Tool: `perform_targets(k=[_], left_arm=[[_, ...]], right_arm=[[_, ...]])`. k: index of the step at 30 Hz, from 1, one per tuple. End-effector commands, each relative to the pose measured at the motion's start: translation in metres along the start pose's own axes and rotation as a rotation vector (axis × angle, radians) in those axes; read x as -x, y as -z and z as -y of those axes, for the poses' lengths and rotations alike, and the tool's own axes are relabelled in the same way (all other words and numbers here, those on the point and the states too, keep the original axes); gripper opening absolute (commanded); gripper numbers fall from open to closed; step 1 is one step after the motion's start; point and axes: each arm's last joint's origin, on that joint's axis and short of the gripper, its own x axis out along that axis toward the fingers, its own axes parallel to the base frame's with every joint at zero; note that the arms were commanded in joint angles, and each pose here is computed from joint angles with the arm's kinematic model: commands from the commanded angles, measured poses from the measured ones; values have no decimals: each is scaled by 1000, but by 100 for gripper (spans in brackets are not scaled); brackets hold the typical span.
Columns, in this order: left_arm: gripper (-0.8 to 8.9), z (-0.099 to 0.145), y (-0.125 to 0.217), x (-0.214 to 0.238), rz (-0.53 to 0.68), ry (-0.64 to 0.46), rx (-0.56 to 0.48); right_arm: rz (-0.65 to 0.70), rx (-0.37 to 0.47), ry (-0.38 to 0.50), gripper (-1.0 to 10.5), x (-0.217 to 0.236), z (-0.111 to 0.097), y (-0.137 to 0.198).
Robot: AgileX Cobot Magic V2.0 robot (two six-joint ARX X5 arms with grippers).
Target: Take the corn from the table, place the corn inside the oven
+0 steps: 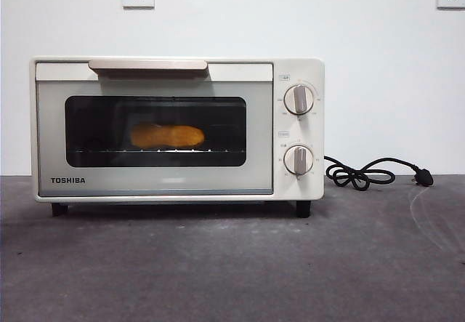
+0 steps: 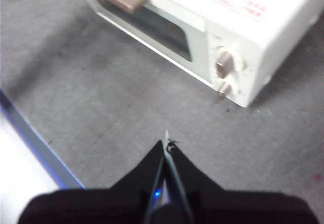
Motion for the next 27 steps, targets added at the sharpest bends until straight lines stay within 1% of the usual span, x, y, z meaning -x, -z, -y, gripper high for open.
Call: perform_targets(k=[1,4,7,10,14,20,22,24,27], left_arm=[[-8,8,5,8,37,-31,-32],[-4,14,7,12,44,-12,-52],[-4,13,8,11,34,-14,-45],[-4,10,8,7,13,-20,-42],[-4,2,4,-2,-22,-35,-11],[-4,-16,-1,-24,-103,-66,61],[-4,-20,-1,-30,-121,-94,75],[-4,-21,-1,-29,-97,-160,66],[-4,-17,-1,-24,-53,-223,39]], right_arm=[[-9,-24,2,-12,-1,0,0],[-8,-24,2,-12,-1,0,0],[-2,-24,3,-12,-1,0,0],[-17,-54,1,-11,-1,0,1],[-16,-51,2,-11,-1,0,1],[-16,-51,2,-12,-1,0,1],[-16,-51,2,-11,-1,0,1],[-16,-51,2,-11,-1,0,1],[-14,-51,2,-11,-1,0,1]])
